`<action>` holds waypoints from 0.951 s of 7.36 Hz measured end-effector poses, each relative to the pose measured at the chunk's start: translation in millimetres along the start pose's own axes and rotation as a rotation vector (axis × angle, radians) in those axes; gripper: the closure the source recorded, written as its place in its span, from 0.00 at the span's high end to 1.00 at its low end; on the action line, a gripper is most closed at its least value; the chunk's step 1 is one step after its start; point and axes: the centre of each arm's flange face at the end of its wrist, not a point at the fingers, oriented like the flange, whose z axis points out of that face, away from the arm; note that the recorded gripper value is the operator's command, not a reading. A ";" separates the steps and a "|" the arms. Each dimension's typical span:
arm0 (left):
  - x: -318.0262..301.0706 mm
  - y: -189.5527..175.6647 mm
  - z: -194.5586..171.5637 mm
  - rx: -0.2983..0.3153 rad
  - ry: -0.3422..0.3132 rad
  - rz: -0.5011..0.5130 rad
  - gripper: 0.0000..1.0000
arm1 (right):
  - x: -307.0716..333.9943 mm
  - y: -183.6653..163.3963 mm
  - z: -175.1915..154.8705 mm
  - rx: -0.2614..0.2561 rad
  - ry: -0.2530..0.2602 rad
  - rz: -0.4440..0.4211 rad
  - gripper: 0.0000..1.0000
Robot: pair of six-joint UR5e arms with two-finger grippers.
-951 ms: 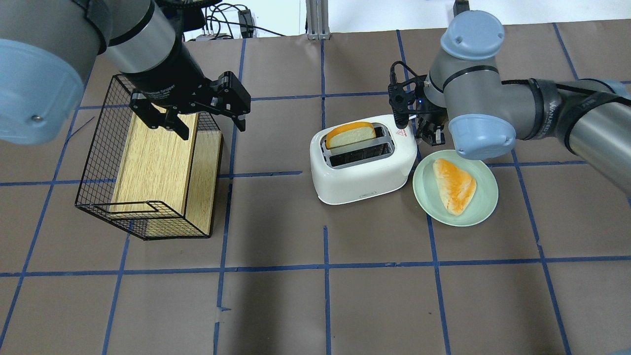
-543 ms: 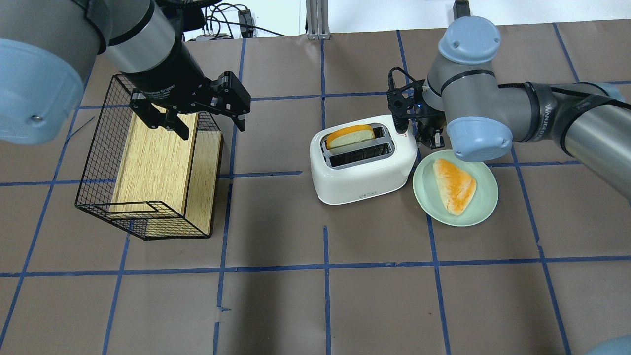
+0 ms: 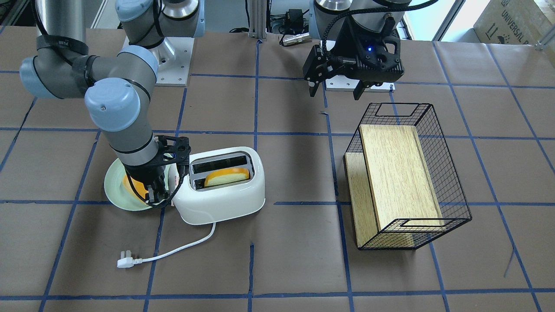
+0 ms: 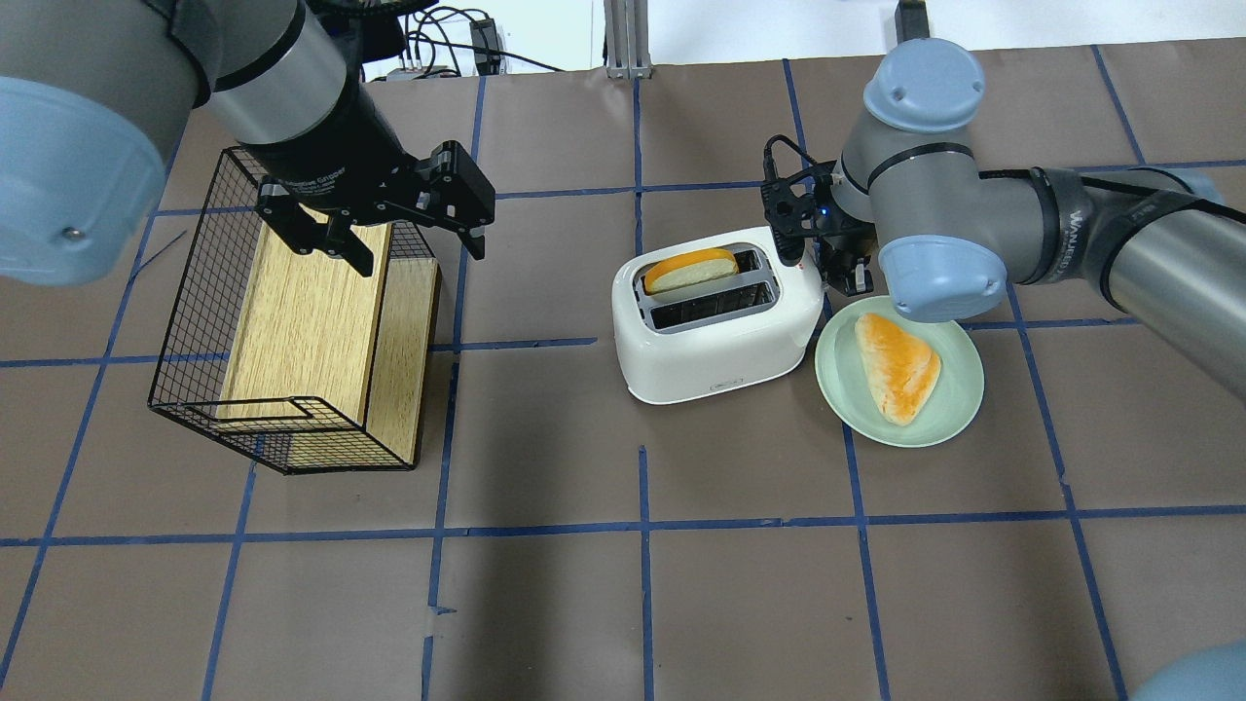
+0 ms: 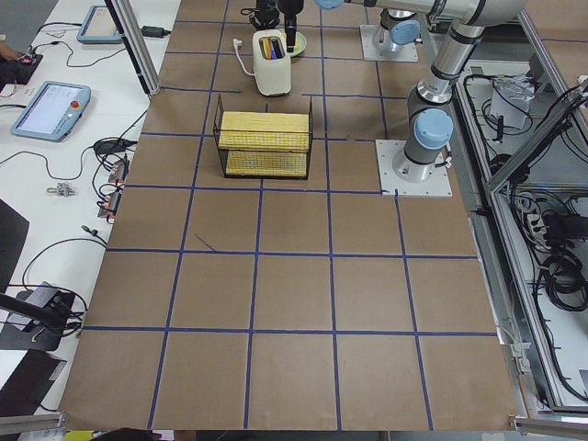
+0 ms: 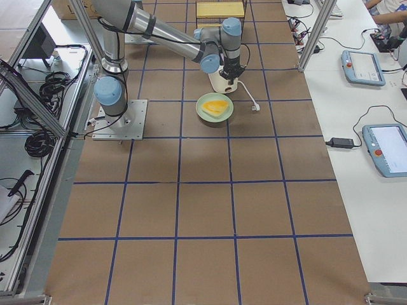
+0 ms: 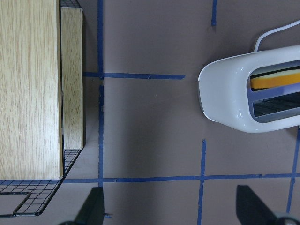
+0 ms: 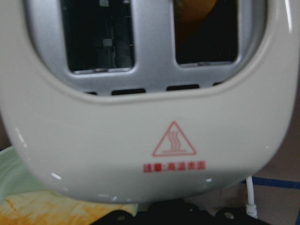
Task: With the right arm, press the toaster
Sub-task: 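Press the toaster lever down with the right gripper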
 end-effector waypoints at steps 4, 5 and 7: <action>0.0 0.0 -0.1 0.000 0.000 0.000 1.00 | 1.1 -1.1 4.7 0.017 0.000 0.010 0.01; 0.0 0.0 -0.2 0.000 0.000 0.000 1.00 | 1.5 -1.4 6.2 0.021 -0.002 0.011 0.01; 0.0 0.0 -0.1 0.000 0.000 0.000 1.00 | 2.1 -1.3 8.6 0.023 -0.005 0.012 0.01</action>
